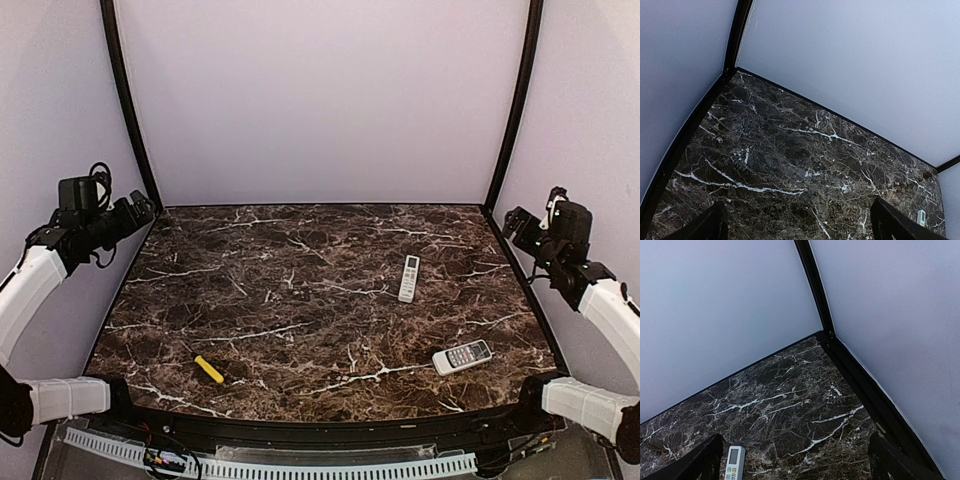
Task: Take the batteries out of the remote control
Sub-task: Pick up the remote control from the center of the board.
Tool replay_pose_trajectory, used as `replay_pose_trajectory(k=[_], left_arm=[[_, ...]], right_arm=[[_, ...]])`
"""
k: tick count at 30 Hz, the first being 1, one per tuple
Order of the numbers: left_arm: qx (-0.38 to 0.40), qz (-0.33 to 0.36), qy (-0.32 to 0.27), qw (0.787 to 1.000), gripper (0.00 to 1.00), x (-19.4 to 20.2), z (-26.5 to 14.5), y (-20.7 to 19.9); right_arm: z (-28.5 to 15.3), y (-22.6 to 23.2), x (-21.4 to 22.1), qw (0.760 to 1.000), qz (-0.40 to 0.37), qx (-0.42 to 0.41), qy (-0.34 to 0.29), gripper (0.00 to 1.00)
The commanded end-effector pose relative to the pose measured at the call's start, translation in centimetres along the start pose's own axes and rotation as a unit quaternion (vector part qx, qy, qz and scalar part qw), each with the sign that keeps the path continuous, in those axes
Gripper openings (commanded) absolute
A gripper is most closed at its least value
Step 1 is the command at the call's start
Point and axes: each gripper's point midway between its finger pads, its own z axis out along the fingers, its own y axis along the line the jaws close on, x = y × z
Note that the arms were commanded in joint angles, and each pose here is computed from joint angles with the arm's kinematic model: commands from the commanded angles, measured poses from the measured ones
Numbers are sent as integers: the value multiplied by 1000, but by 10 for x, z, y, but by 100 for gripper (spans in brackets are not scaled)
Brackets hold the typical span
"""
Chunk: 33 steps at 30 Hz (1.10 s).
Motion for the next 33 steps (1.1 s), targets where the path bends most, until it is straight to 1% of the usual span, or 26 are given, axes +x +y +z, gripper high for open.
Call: replay_pose_trajectory(k=[1, 3, 6, 8, 12, 13, 14, 15, 17, 19, 20, 23, 28, 33], left_arm=[[-32, 13, 9, 999, 99, -8, -13, 6], [-27, 26, 12, 999, 99, -12, -17, 1], [48, 85, 11, 995, 99, -13, -27, -26], [54, 93, -5, 994, 99, -13, -30, -26], [31, 106, -18, 994, 99, -22, -34, -20], [30, 111, -16, 993, 99, -25, -36, -22], [31, 121, -15, 992, 99, -28, -37, -24], [31, 127, -19, 991, 99, -34, -40, -27], [13, 137, -31, 990, 99, -41, -41, -23], [-22, 140, -43, 989, 99, -44, -40, -10], [-41, 141, -46, 988, 99, -43, -38, -2], [-62, 148, -44, 986, 99, -39, -37, 7], [-72, 157, -44, 984, 99, -33, -40, 14], [-67, 161, -49, 984, 99, -31, -43, 14]], right_arm=[[-8, -12, -10, 999, 20, 32, -17, 99], [-12, -13, -13, 999, 29, 33, -24, 99], [-14, -8, -13, 999, 25, 17, -17, 99], [-11, -3, -7, 1000, 16, 1, -2, 99], [-8, 3, 8, 998, 7, -8, 56, 99], [-10, 1, 8, 998, 19, 4, 67, 99], [-12, -3, 16, 995, 31, 18, 93, 98], [-13, 3, 19, 992, 40, 12, 119, 95], [-17, 4, 40, 980, 60, 23, 190, 91], [-23, 10, 70, 961, 84, 33, 261, 89], [-29, 13, 88, 948, 101, 44, 298, 89], [-46, 28, 133, 917, 127, 53, 375, 90], [-82, 25, 182, 877, 143, 115, 444, 94], [-109, 11, 217, 845, 176, 159, 479, 99]])
